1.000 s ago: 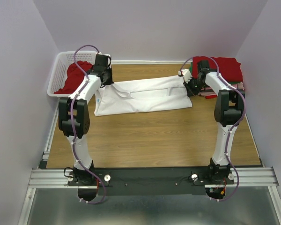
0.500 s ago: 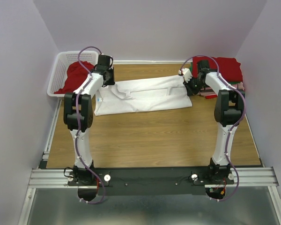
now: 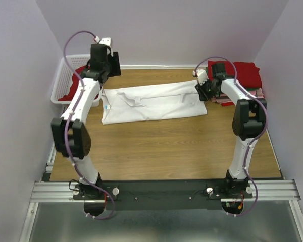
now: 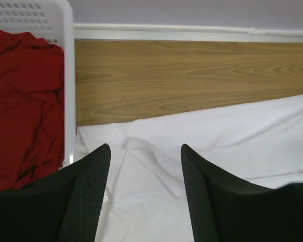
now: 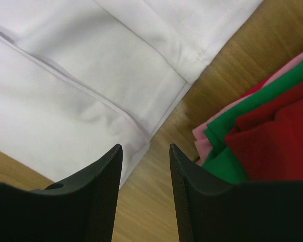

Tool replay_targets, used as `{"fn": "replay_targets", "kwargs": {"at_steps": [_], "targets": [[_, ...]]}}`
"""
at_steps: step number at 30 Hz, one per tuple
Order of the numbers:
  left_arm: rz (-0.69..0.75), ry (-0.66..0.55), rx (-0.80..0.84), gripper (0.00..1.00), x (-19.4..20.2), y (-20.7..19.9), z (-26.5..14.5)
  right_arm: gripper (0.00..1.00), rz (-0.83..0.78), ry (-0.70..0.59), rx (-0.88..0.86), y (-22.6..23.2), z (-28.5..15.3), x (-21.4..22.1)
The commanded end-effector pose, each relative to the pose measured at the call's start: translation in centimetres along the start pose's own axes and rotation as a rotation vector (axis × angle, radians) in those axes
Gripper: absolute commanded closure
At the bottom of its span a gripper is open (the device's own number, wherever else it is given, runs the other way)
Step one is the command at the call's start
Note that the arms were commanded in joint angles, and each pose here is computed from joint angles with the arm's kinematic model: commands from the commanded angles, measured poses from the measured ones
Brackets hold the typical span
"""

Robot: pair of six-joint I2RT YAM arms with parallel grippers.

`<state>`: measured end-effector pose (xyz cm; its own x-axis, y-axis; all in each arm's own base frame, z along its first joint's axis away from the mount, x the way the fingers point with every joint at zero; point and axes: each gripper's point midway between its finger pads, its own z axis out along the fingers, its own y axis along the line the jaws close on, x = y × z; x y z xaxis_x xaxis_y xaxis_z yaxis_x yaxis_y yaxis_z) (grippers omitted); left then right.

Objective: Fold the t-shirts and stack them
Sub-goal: Fold the tshirt

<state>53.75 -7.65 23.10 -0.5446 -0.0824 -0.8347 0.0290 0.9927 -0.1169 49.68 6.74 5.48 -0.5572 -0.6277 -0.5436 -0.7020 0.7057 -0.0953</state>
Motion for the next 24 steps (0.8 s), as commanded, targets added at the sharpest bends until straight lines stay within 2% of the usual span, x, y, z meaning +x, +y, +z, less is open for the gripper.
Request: {"fn": "replay_targets", "kwargs": {"at_steps": [1, 2, 4, 5, 9, 12, 15, 17, 18, 20, 22, 23, 24], "targets": [[0.002, -0.270, 0.033, 0.29, -5.1, 0.1, -10.0, 0.50, -0.001, -0.100, 0.077, -0.3, -4.0, -3.4], [-0.006, -0.313, 0.035, 0.24, -4.0, 0.6, -12.4, 0.50, -0.006, -0.107, 0.041, 0.9, -4.1, -3.1], [-0.021, -0.344, 0.034, 0.21, -2.7, 1.2, -14.5, 0.50, -0.051, -0.147, 0.007, 2.6, -5.2, -4.2], [-0.024, -0.365, 0.030, 0.21, -0.9, 1.7, -15.9, 0.50, -0.061, -0.153, -0.060, 4.4, -5.0, -3.9], [-0.006, -0.396, -0.007, 0.21, 2.7, 3.0, -18.3, 0.50, -0.202, -0.159, -0.131, 8.9, -4.9, -5.5], [-0.014, -0.428, -0.050, 0.21, 4.6, 4.1, -19.5, 0.50, -0.296, -0.214, -0.281, 14.7, -4.6, -8.2], [-0.017, -0.437, -0.063, 0.21, 6.2, 4.6, -19.8, 0.50, -0.425, -0.235, -0.401, 22.4, -3.1, -11.1], [-0.024, -0.424, -0.077, 0.21, 7.4, 5.0, -19.5, 0.50, -0.461, -0.274, -0.377, 23.9, -3.0, -14.7], [-0.027, -0.417, -0.082, 0.20, 7.9, 5.1, -19.4, 0.50, -0.453, -0.233, -0.354, 24.4, -0.6, -15.0], [-0.031, -0.429, -0.099, 0.20, 7.6, 5.4, -19.8, 0.50, -0.464, -0.291, -0.318, 26.5, -0.1, -19.1], [-0.040, -0.444, -0.125, 0.20, 7.3, 5.9, -20.1, 0.50, -0.449, -0.249, -0.264, 27.8, 3.2, -19.7], [-0.043, -0.444, -0.134, 0.20, 7.4, 6.0, -20.2, 0.50, -0.452, -0.309, -0.219, 27.8, 2.7, -22.6], [-0.044, -0.448, -0.145, 0.20, 7.3, 6.2, -20.3, 0.50, -0.431, -0.261, -0.181, 27.8, 5.3, -21.8]]}}
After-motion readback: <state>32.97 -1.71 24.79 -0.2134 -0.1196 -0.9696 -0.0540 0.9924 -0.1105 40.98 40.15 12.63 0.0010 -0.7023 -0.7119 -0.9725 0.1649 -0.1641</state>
